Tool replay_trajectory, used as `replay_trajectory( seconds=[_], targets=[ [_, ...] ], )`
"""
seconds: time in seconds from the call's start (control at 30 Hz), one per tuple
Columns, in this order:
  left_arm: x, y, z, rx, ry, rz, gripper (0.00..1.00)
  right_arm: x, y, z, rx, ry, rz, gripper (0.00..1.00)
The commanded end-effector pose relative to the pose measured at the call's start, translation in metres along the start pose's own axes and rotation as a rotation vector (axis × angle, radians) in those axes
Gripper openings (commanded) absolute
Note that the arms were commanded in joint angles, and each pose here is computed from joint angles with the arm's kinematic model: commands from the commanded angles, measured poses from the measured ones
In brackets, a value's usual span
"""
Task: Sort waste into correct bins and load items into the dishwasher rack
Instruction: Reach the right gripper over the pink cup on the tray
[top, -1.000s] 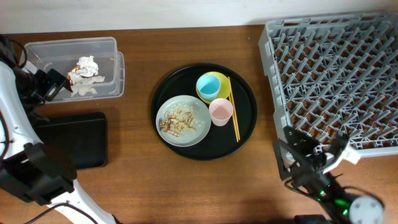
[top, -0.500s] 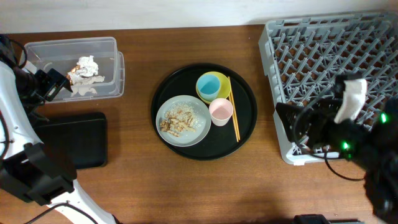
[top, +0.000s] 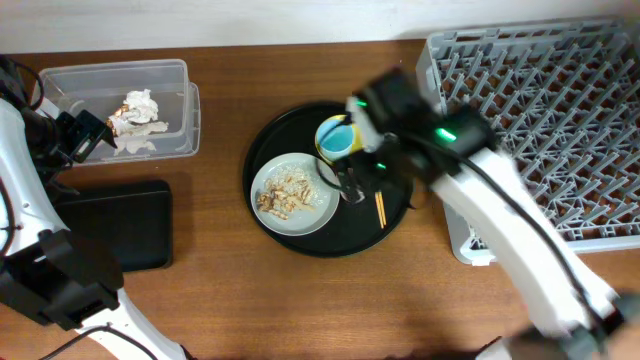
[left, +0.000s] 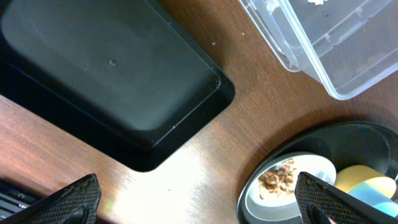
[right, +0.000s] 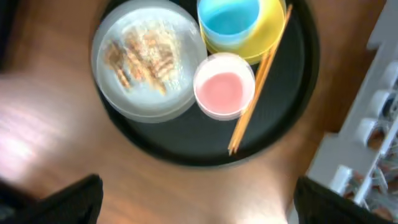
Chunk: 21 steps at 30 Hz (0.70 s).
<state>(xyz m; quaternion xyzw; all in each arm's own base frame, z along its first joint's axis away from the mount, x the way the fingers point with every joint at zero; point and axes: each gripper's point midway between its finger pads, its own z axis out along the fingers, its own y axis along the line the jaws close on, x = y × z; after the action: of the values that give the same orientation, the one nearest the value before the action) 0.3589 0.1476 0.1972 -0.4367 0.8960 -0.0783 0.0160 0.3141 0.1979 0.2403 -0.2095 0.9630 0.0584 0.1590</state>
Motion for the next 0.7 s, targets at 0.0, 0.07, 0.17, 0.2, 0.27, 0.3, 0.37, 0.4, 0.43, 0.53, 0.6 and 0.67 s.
replay_trajectory(
  seconds=[0.0,0.07,0.17,0.2,0.27,0.3,0.37,0.4,0.43,0.53,0.6,0.67],
  targets=[
    [0.004,0.0,-0.012,0.017,-0.026,-0.005,0.99,-0.03,0.001,0.01,0.061,0.015,0.01,0.98],
    [0.004,0.0,-0.012,0.017,-0.026,-0.005,0.99,-0.039,0.004,0.027,0.057,0.022,0.062,0.98],
    [0.004,0.0,-0.012,0.017,-0.026,-0.005,0.99,-0.041,0.004,0.05,0.064,0.057,0.118,0.98],
    [0.004,0.0,-0.012,0.017,-0.026,-0.005,0.99,-0.04,0.005,0.06,0.066,0.079,0.135,0.98],
    [0.004,0.0,-0.012,0.017,-0.026,-0.005,0.99,-0.037,0.012,0.079,0.034,0.129,0.143,0.98],
    [0.004,0.0,-0.012,0.017,-0.026,-0.005,0.99,-0.036,0.017,0.088,0.007,0.151,0.145,0.98],
    [0.004,0.0,-0.012,0.017,-0.026,-0.005,0.99,-0.032,0.024,0.105,-0.023,0.196,0.149,0.99],
    [0.004,0.0,-0.012,0.017,-0.026,-0.005,0.99,-0.03,0.025,0.114,-0.025,0.217,0.15,0.84],
    [0.004,0.0,-0.012,0.017,-0.026,-0.005,0.99,-0.028,0.024,0.121,-0.021,0.234,0.151,0.74],
    [0.004,0.0,-0.012,0.017,-0.026,-0.005,0.99,-0.021,0.023,0.14,-0.006,0.282,0.176,0.66],
    [0.004,0.0,-0.012,0.017,-0.026,-0.005,0.99,-0.018,0.023,0.15,0.002,0.308,0.186,0.63],
    [0.004,0.0,-0.012,0.017,-0.026,-0.005,0.99,-0.014,0.022,0.159,0.007,0.33,0.186,0.58]
  ],
)
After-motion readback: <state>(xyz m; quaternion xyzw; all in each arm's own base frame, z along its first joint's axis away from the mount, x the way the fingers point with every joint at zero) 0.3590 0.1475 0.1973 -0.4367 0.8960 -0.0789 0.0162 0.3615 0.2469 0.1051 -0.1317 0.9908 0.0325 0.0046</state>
